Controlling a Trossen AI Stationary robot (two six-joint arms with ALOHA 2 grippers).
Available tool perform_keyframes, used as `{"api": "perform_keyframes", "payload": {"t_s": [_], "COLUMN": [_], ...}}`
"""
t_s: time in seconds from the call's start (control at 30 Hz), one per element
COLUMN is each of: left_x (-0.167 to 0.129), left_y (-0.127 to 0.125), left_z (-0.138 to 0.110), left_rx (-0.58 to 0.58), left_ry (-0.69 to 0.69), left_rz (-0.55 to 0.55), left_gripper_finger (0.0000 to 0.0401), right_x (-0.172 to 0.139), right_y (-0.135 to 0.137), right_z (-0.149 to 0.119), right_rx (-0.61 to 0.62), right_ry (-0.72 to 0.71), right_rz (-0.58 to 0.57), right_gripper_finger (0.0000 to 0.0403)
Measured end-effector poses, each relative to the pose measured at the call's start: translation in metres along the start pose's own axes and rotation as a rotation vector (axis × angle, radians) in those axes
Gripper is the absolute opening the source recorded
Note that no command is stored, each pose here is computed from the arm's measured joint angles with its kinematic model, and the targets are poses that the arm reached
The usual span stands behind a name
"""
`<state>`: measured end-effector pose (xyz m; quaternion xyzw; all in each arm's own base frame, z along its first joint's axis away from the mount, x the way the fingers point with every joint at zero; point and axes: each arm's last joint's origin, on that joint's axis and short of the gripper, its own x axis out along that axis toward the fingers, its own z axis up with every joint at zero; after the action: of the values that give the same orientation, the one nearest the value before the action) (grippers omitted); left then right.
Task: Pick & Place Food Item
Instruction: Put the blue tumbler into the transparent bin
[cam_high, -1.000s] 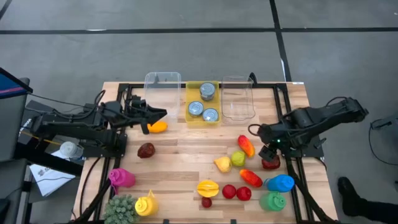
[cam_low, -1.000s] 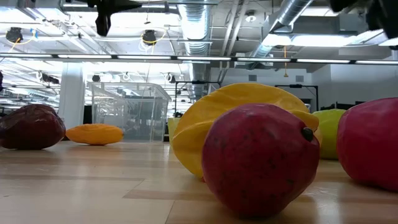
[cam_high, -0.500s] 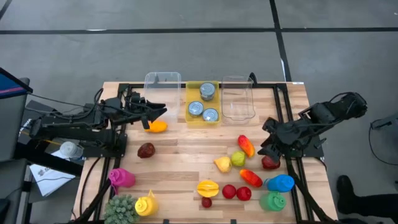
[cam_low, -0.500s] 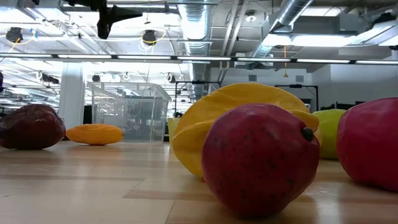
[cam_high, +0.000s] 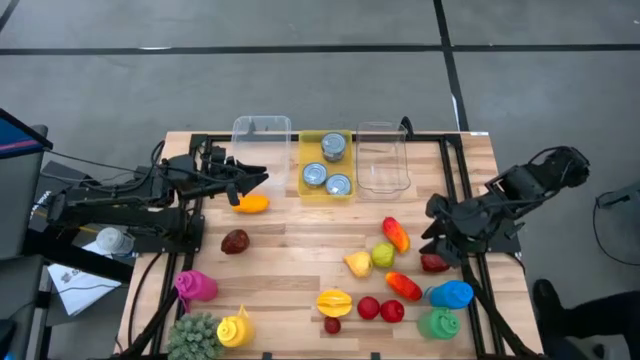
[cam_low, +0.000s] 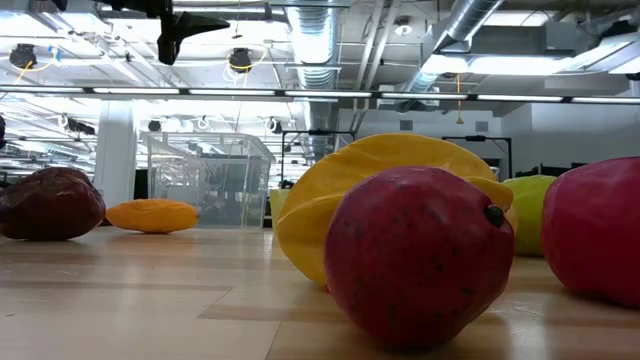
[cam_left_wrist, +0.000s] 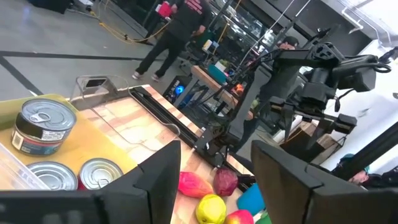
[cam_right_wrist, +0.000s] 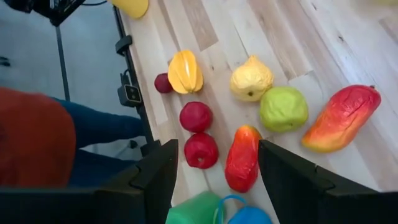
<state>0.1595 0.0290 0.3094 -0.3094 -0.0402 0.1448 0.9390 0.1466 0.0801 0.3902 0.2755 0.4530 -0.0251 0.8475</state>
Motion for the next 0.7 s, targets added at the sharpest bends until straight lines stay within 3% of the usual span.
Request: {"api": "perform_keyframes", "payload": {"t_s": [0.2, 0.5, 0.7], "left_x": [0.000, 0.005, 0.008], "left_y": [0.000, 0.001, 0.002], "left_z": [0.000, -0.003, -0.005], "left_rx": [0.000, 0.006, 0.009], "left_ry": [0.001, 0.022, 0.031], "left_rz": [0.000, 0.013, 0.019], "left_gripper_finger": [0.0185, 0.0188, 0.0191], "right_x": [-0.001, 0.007, 0.018], "right_y": [0.004, 0.013, 0.021], "right_z": [-0.007, -0.025, -0.040], "right_rx": [-0.035, 0.008, 0.068], "right_ry": [0.007, 0.084, 0.279], "right_rz": [-0.002, -0.026, -0.074], "right_gripper_finger": [0.0214, 0.0214, 0.0214]}}
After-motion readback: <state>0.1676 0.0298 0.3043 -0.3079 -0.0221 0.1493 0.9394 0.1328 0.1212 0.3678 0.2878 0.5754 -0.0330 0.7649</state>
